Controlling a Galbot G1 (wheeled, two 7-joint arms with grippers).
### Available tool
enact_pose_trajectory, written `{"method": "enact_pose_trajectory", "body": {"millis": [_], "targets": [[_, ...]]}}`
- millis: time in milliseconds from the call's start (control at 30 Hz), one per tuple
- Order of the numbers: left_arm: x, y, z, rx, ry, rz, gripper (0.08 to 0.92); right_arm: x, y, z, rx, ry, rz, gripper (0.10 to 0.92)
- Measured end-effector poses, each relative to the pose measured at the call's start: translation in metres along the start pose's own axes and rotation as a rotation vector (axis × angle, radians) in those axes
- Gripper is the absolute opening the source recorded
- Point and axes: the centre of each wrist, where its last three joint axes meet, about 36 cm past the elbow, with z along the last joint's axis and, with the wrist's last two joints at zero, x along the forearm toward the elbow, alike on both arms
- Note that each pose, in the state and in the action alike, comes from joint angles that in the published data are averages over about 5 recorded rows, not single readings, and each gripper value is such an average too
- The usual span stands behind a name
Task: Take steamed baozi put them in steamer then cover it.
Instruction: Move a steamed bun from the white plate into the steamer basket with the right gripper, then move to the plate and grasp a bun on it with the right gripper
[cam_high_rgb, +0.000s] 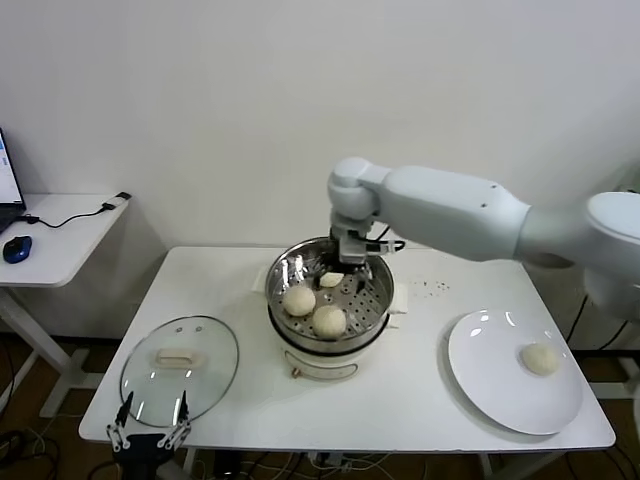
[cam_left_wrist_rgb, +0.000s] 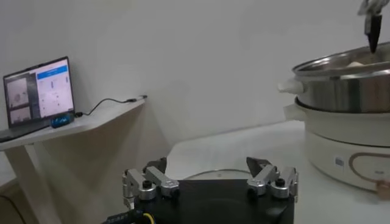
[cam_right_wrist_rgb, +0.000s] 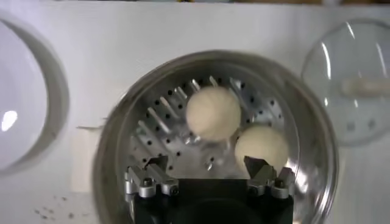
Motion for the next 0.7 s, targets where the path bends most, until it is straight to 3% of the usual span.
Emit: {"method": "enact_pose_trajectory", "body": {"millis": [333, 700], "targets": [[0.001, -0.002, -0.003, 0.0, -0.013, 0.008, 0.823, 0.032, 0.148, 0.037, -0.718, 0.017, 0.127, 0.823], [0.007, 0.002, -0.005, -0.007, -0.022, 0.0, 0.823, -0.007, 0.308, 0.041, -1.163, 0.024, 0.05, 0.823]]}}
